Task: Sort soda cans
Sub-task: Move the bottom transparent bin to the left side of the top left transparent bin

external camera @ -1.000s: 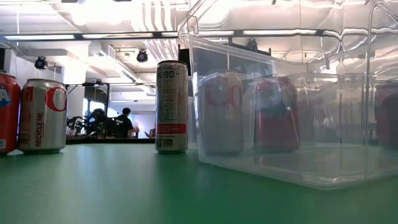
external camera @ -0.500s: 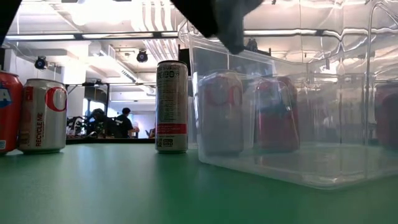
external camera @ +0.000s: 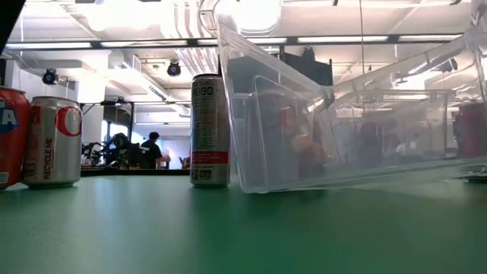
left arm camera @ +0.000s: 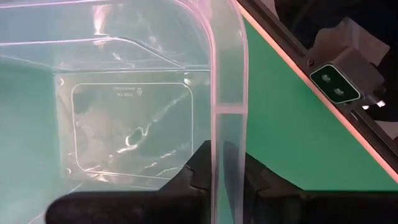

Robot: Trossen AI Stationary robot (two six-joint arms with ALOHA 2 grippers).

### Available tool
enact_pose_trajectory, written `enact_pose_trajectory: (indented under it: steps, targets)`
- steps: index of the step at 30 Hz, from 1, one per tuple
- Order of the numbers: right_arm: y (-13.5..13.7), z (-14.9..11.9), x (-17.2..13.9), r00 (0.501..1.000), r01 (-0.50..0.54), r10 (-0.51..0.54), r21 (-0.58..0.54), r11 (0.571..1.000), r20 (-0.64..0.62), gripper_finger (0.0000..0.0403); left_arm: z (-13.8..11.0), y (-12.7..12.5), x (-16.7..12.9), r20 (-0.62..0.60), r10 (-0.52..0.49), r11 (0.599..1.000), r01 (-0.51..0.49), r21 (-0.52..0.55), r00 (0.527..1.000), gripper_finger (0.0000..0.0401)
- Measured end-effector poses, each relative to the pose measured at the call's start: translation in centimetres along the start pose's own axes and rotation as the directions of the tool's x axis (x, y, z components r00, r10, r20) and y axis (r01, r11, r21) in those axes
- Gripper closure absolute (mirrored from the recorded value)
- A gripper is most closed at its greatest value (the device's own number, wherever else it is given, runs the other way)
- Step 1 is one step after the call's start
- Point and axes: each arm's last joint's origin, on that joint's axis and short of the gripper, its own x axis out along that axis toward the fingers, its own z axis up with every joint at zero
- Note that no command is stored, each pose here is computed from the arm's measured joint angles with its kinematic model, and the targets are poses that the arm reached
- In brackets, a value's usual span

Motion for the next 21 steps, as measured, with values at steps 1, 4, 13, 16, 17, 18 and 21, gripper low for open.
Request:
enact_pose_trajectory:
  steps: [1,4,13,16,17,18,21]
  targets:
    - [-0.3,0.1,-0.3,1.000,0.001,-0.001,0.006,1.000,0.014,0.0172,0.0,0.0,-0.1,0.004,0.000,1.000,0.000,0.002,1.000,0.0394]
    - [-0.8,0.1,-0.7,1.000,-0.003,0.003,0.023,1.000,0.031,0.0176,0.0,0.0,-0.5,0.007,0.002,1.000,-0.002,0.003,1.000,0.0394]
    - [0.0,-0.5,0.4,1.000,0.019,-0.019,-0.003,1.000,0.000,0.0172,-0.1,0.1,-2.7,0.021,0.028,0.999,-0.027,-0.026,0.999,0.0394]
    - [0.4,-0.6,0.7,1.000,0.022,-0.022,-0.014,1.000,-0.005,0.0167,-0.1,0.3,-3.5,0.035,0.037,0.999,-0.036,-0.041,0.999,0.0394]
    - [0.5,-0.6,0.7,1.000,0.021,-0.021,-0.018,1.000,-0.005,0.0166,-0.1,0.3,-3.8,0.040,0.039,0.998,-0.037,-0.044,0.998,0.0394]
    - [0.6,-0.7,0.7,1.000,0.020,-0.020,-0.021,1.000,-0.005,0.0165,-0.1,0.3,-4.1,0.042,0.039,0.998,-0.037,-0.049,0.998,0.0394]
    - [1.0,-0.9,0.6,1.000,0.013,-0.013,-0.031,0.999,-0.005,0.0167,-0.3,0.3,-4.9,0.036,0.044,0.997,-0.042,-0.067,0.998,0.0395]
